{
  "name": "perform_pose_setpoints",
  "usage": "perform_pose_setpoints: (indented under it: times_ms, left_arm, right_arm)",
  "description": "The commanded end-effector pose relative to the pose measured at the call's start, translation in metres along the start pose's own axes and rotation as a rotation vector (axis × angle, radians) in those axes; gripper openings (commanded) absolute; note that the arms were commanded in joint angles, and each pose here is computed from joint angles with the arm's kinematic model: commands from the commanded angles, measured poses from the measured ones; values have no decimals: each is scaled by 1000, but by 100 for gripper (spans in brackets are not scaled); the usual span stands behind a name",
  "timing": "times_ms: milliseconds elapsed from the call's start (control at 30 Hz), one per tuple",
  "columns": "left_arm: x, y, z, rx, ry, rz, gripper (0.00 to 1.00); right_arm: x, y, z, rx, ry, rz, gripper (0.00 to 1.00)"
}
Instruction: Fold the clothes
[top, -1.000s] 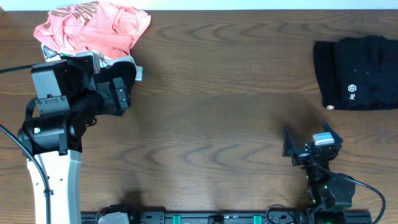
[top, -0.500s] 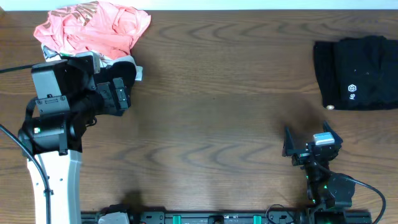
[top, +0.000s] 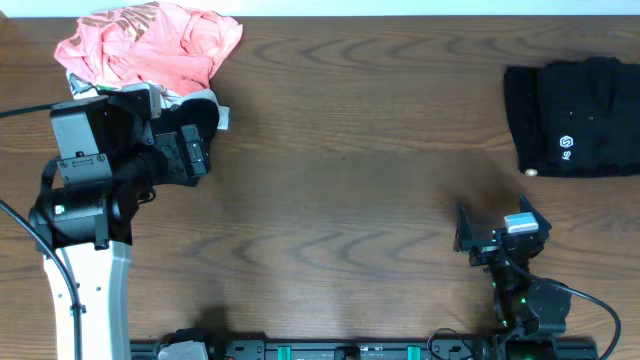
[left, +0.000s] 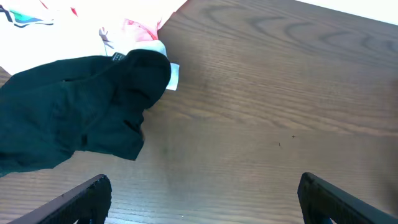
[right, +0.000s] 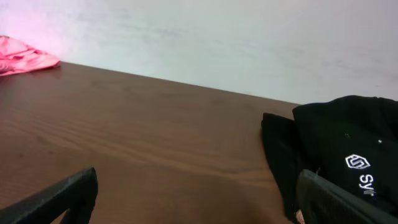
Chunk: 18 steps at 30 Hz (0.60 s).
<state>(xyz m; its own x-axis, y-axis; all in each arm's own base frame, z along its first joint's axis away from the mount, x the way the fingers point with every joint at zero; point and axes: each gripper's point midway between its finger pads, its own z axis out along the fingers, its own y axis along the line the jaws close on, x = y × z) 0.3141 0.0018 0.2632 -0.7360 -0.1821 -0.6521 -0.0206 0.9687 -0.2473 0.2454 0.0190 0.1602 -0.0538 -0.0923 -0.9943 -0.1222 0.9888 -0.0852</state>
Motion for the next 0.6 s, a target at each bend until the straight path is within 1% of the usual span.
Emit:
perform_pose_setpoints:
  times_ms: [0,567]
  left_arm:
    - [-3,1,-2,-9,-9,7,96]
    - [-2,0,-2,-6,-7,11,96]
  right_arm:
    - [1,2,0,-7,-3,14,99]
    - [1,2,0,-7,-3,14,99]
